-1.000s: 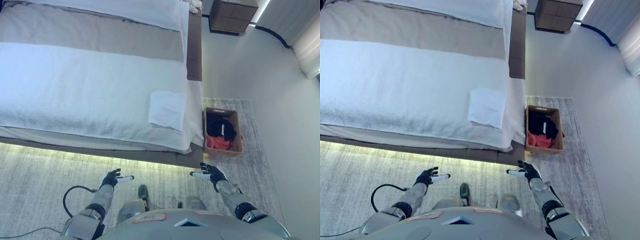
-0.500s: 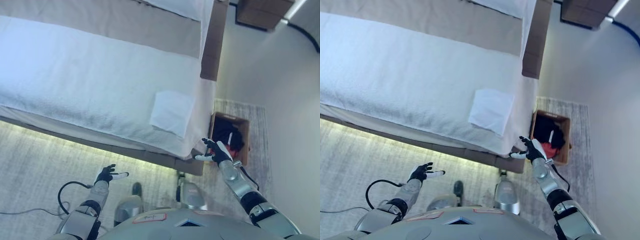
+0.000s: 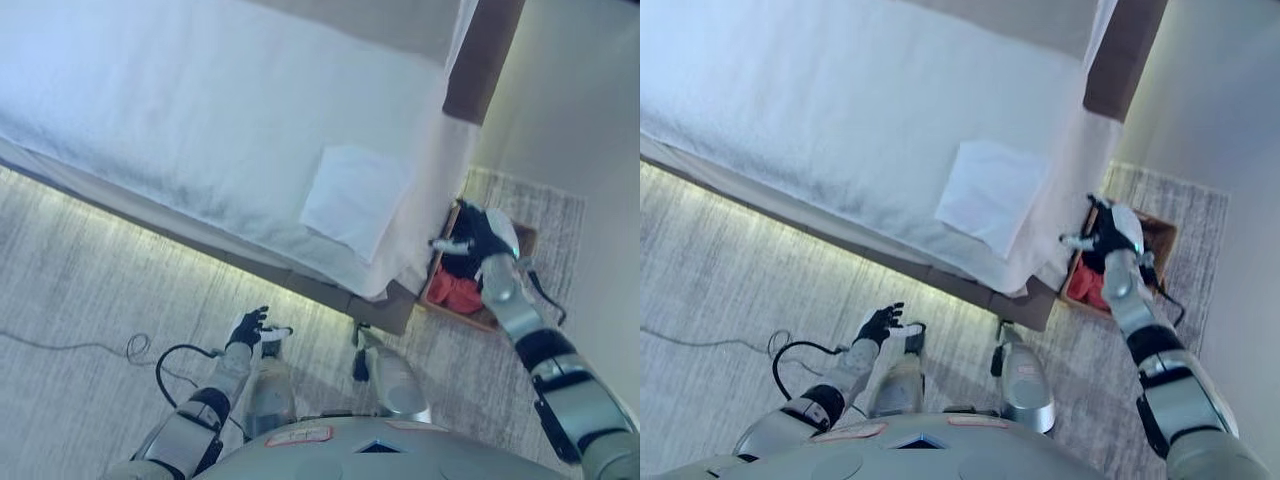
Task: Put the clothes on the bed into the basket.
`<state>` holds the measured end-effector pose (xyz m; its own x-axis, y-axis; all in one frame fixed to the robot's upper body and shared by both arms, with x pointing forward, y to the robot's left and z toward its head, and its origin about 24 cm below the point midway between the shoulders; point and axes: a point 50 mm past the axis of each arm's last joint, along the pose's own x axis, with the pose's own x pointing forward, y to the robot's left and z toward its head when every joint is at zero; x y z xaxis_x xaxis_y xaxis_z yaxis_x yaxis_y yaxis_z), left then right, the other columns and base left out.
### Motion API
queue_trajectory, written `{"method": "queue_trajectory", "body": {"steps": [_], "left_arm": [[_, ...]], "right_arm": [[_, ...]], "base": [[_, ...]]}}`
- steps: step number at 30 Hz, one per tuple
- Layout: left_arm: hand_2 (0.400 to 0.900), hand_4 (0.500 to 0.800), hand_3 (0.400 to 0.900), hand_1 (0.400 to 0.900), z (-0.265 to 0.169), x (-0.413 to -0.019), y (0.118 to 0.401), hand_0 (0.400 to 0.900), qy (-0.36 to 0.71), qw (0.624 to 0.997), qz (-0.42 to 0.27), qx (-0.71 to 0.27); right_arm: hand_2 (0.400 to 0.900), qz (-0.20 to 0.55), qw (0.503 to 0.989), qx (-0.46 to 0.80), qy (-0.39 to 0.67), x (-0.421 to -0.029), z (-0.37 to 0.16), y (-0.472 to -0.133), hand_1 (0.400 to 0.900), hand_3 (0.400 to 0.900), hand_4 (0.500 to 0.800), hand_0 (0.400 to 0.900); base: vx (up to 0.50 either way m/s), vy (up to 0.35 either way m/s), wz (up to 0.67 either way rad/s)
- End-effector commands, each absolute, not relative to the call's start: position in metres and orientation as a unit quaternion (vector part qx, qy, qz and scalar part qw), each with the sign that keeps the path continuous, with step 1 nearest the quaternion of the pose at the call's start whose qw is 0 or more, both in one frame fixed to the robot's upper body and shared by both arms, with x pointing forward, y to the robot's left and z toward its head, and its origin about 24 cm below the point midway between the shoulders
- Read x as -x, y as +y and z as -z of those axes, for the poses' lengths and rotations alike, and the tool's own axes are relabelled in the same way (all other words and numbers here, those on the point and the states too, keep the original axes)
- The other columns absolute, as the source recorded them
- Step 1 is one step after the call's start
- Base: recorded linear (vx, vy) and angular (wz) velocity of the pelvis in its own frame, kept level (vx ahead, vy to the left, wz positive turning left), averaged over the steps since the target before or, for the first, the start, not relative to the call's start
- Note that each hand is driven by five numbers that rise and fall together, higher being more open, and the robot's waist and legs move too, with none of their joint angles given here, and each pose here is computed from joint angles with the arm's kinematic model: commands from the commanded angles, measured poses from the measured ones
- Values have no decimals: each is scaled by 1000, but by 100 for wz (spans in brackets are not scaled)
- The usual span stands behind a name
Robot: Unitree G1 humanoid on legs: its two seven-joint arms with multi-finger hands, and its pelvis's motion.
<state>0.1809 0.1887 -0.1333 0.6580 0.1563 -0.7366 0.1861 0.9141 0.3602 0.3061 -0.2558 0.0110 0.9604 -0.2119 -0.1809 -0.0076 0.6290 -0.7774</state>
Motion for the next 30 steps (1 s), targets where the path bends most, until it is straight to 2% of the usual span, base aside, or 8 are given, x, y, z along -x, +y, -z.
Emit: {"method": "queue_trajectory", "body": {"steps": [1, 7, 16, 22, 24, 25, 26, 30], "left_arm": [[900, 800, 900, 900, 117, -203, 207, 900, 371, 900, -28, -228], [900, 800, 900, 900, 101, -230, 200, 900, 331, 919, -38, -211], [900, 800, 900, 900, 74, -267, 210, 900, 286, 929, -72, -222], [900, 800, 900, 900, 71, -274, 206, 900, 283, 928, -64, -233], [900, 800, 900, 900, 71, -275, 205, 900, 283, 928, -64, -235], [900, 800, 900, 900, 71, -275, 205, 900, 282, 928, -62, -236], [900, 800, 900, 900, 71, -275, 204, 900, 283, 927, -62, -237], [900, 800, 900, 900, 69, -277, 202, 900, 279, 929, -61, -235]], "right_arm": [[900, 70, 916, 395, 18, -341, -61, -231, 900, 900, 800, 900], [900, 50, 928, 367, -34, -371, -96, -199, 900, 900, 800, 900], [900, 69, 921, 381, -36, -403, -135, -187, 900, 900, 800, 900], [900, 74, 915, 396, -22, -418, -158, -180, 900, 900, 800, 900], [520, 76, 916, 392, -22, -419, -162, -178, 520, 520, 572, 520], [520, 76, 916, 394, -22, -420, -165, -177, 520, 520, 572, 520], [400, 71, 914, 399, -21, -421, -167, -175, 400, 400, 500, 400], [400, 71, 921, 383, -16, -422, -166, -169, 400, 400, 500, 400]], "base": [[-66, -30, -7], [-81, 15, 1], [-70, 34, 17], [-9, 34, 9], [7, 17, 3], [20, 15, 4], [34, 27, 3], [38, 16, 4]]}}
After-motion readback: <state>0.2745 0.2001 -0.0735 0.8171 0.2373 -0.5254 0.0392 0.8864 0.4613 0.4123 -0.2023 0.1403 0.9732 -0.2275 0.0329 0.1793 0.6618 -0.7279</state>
